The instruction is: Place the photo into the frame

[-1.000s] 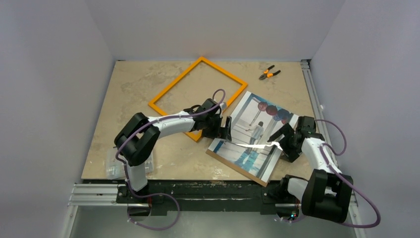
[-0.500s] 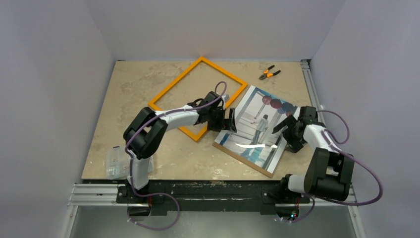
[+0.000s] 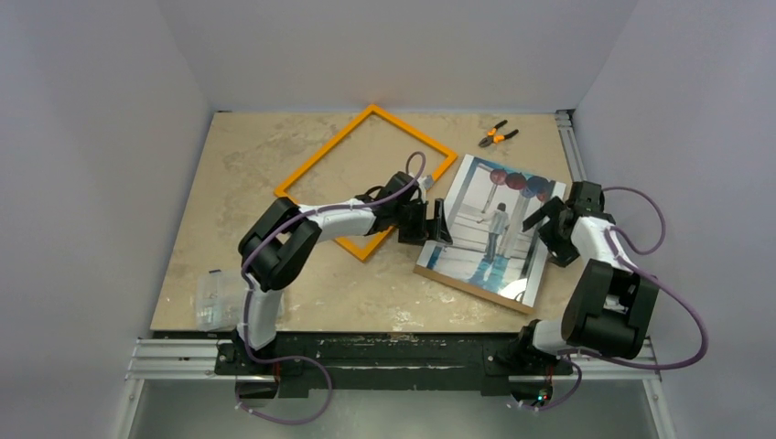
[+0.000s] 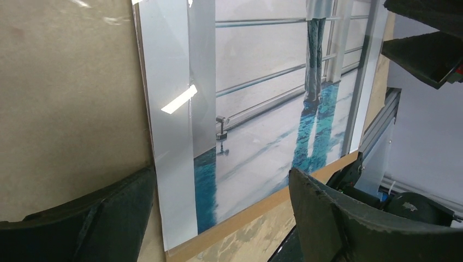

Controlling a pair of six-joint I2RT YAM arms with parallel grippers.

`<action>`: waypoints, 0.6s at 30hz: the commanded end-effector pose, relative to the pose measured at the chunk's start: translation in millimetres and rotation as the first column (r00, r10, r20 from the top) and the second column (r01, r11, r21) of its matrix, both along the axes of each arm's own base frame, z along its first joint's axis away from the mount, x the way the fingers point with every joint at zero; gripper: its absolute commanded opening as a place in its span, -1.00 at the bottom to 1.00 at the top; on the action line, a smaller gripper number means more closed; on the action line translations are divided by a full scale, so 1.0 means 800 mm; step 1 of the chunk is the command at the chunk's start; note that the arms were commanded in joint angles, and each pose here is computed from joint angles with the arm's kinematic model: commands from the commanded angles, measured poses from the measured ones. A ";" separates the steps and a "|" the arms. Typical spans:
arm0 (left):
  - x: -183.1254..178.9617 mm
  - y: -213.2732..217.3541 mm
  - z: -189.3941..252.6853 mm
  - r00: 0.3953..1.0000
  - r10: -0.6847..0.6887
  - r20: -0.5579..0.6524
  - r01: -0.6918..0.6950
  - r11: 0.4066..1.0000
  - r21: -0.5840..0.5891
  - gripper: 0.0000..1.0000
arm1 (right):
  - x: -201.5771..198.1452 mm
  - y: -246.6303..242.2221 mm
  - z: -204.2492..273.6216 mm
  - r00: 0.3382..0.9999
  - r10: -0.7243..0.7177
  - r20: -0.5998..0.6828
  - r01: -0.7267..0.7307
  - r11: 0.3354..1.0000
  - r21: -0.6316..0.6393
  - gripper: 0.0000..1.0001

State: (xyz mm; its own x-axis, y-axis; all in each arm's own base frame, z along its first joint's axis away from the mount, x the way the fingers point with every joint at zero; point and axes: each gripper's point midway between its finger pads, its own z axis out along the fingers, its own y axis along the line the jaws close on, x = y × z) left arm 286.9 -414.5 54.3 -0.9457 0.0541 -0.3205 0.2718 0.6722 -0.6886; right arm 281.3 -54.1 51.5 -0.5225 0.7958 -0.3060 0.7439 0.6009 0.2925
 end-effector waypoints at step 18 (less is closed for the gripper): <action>-0.090 -0.057 -0.021 0.989 -0.046 -0.143 0.030 0.993 -0.112 0.78 | -0.006 -0.041 0.063 1.000 -0.024 0.007 0.025 0.979 -0.204 0.97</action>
